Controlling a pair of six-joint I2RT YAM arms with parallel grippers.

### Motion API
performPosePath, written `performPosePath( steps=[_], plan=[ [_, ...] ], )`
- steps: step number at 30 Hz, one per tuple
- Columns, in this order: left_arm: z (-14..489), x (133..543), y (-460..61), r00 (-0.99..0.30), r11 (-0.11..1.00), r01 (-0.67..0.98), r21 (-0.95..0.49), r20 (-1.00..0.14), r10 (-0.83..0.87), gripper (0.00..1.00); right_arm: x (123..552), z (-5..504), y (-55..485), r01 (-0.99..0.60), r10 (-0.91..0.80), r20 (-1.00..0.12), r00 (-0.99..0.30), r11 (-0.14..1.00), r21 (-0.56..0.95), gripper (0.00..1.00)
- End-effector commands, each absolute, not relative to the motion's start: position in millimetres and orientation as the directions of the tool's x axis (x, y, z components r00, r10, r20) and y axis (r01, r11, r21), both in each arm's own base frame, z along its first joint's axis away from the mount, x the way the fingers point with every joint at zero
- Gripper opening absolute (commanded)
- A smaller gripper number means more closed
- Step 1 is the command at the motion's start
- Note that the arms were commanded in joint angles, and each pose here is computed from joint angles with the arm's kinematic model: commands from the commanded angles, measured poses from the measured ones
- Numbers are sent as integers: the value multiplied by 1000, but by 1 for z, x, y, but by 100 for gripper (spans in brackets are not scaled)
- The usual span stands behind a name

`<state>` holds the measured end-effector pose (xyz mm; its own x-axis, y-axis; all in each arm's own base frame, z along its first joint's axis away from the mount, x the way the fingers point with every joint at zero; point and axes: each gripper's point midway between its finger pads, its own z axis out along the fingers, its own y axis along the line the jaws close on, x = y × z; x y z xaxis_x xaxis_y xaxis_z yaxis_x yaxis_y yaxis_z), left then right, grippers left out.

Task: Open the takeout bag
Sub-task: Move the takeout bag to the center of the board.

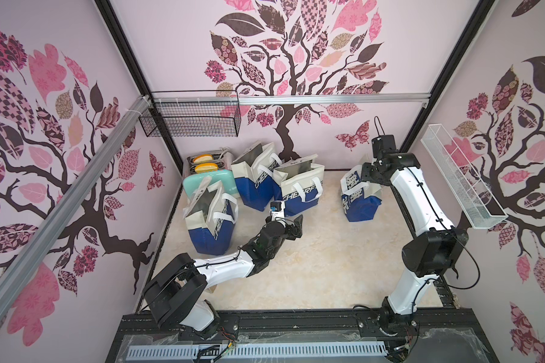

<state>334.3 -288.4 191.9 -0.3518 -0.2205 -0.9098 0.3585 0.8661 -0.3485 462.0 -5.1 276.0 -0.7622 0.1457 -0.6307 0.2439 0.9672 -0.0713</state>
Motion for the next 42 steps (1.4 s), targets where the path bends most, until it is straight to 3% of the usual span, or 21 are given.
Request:
performPosePath(
  steps=[1, 6, 11, 14, 16, 22, 27, 36, 41, 42],
  plan=[
    [192, 327, -285, -354, 868, 374, -327, -915, -192, 87, 460, 279, -15, 231, 94, -614, -783, 962, -148, 51],
    [194, 321, -280, -351, 866, 390, -312, -920, -173, 85, 458, 261, -15, 215, 84, -573, -815, 963, -164, 40],
    [193, 314, -274, -348, 867, 397, -302, -923, -162, 84, 460, 247, -15, 210, 87, -544, -835, 963, -169, 38],
    [194, 310, -269, -345, 869, 398, -294, -926, -155, 83, 458, 245, -12, 209, 100, -529, -843, 966, -151, 19],
    [195, 308, -266, -342, 869, 400, -291, -927, -153, 83, 454, 245, -11, 226, 125, -518, -846, 965, -136, 0],
    [199, 302, -262, -329, 865, 415, -283, -933, -148, 82, 427, 250, -9, 334, 267, -466, -844, 940, -66, 0],
    [205, 288, -273, -305, 810, 526, -261, -946, -107, 83, 383, 261, 1, 442, 412, -404, -817, 897, 21, 0],
    [220, 240, -277, -259, 668, 702, -246, -962, -82, 83, 304, 265, 63, 426, 453, -379, -807, 891, 157, 0],
    [222, 216, -268, -258, 624, 743, -244, -964, -70, 83, 294, 251, 112, 379, 475, -387, -790, 875, 301, 0],
    [222, 211, -265, -259, 615, 750, -244, -964, -67, 84, 295, 248, 118, 376, 491, -384, -782, 863, 337, 6]
  ],
)
